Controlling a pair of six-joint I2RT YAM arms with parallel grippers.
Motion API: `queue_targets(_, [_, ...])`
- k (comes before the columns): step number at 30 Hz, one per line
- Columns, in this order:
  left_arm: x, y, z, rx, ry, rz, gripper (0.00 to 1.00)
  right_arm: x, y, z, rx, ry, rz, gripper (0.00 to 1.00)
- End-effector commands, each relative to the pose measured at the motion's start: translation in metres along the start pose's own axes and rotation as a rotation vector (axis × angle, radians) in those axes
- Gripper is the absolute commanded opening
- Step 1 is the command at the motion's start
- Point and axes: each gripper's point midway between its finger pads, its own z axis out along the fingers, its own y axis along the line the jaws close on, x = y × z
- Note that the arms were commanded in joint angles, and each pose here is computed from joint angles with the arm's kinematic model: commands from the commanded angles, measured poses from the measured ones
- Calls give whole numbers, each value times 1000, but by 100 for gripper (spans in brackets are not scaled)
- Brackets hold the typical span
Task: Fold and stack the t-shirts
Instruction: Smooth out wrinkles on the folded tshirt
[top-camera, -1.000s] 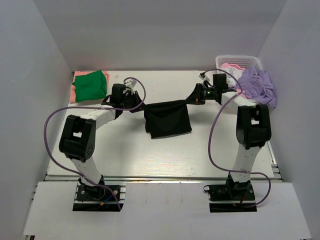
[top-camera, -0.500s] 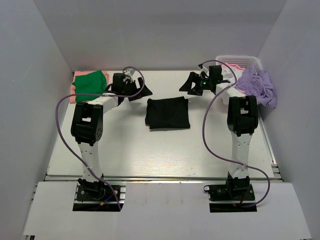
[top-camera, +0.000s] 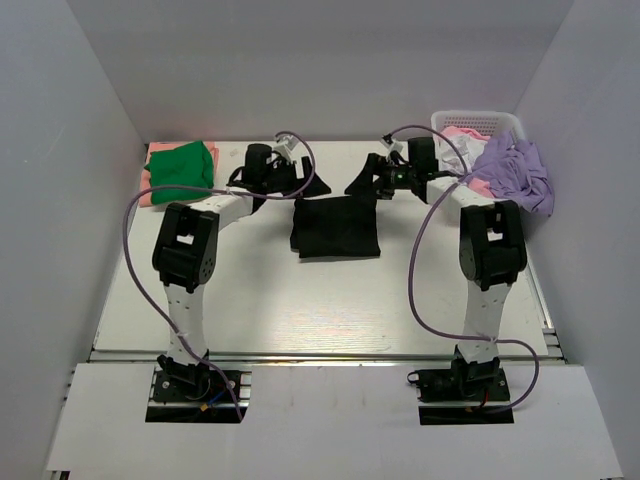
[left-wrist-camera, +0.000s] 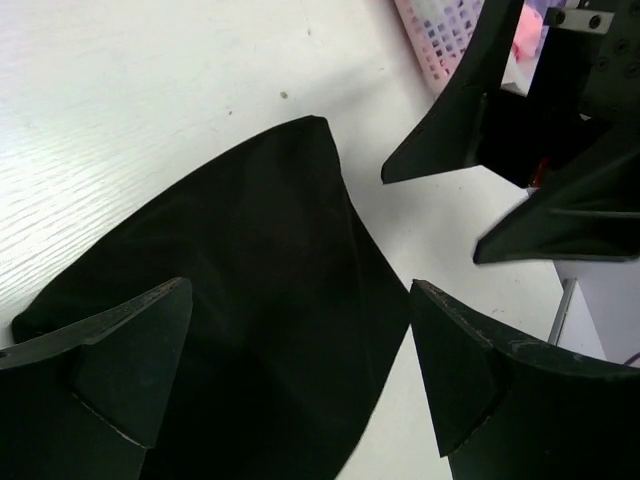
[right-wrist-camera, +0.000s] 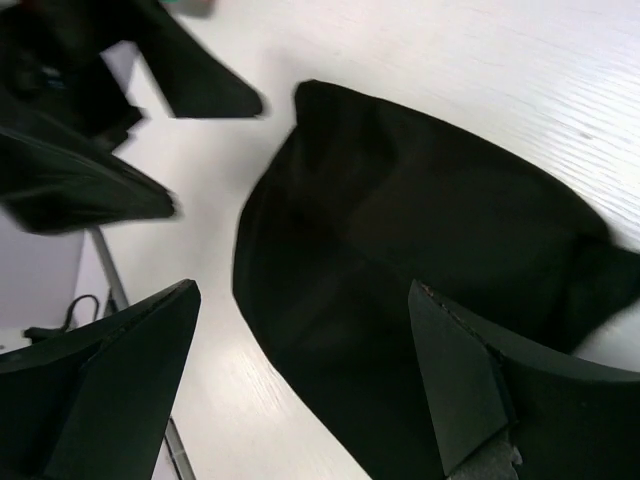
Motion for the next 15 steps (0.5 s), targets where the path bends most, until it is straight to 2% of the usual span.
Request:
queue_targets(1, [8, 4, 14, 55, 24, -16, 100, -10, 12, 18, -115, -27, -5, 90])
queue_targets(3, [13, 9, 18, 54, 27, -19, 100, -8, 2, 27, -116, -18, 82, 90])
queue_targets(4, [16, 15, 20, 39, 29, -26, 100, -14, 1, 30, -129, -48, 63, 90])
queue_targets(6, [25, 24, 23, 22, 43, -43, 100, -7, -20, 38, -100, -64, 168, 90])
queue_targets(11, [44, 51, 20, -6, 68, -89, 100, 14, -86, 43, 70, -137, 368, 90])
queue_targets(14, [66, 71, 14, -104, 125, -91, 100, 36, -121, 39, 182, -127, 505, 90])
queue_targets(15, [72, 72, 13, -114, 147, -110, 100, 39, -124, 37, 182, -135, 503, 90])
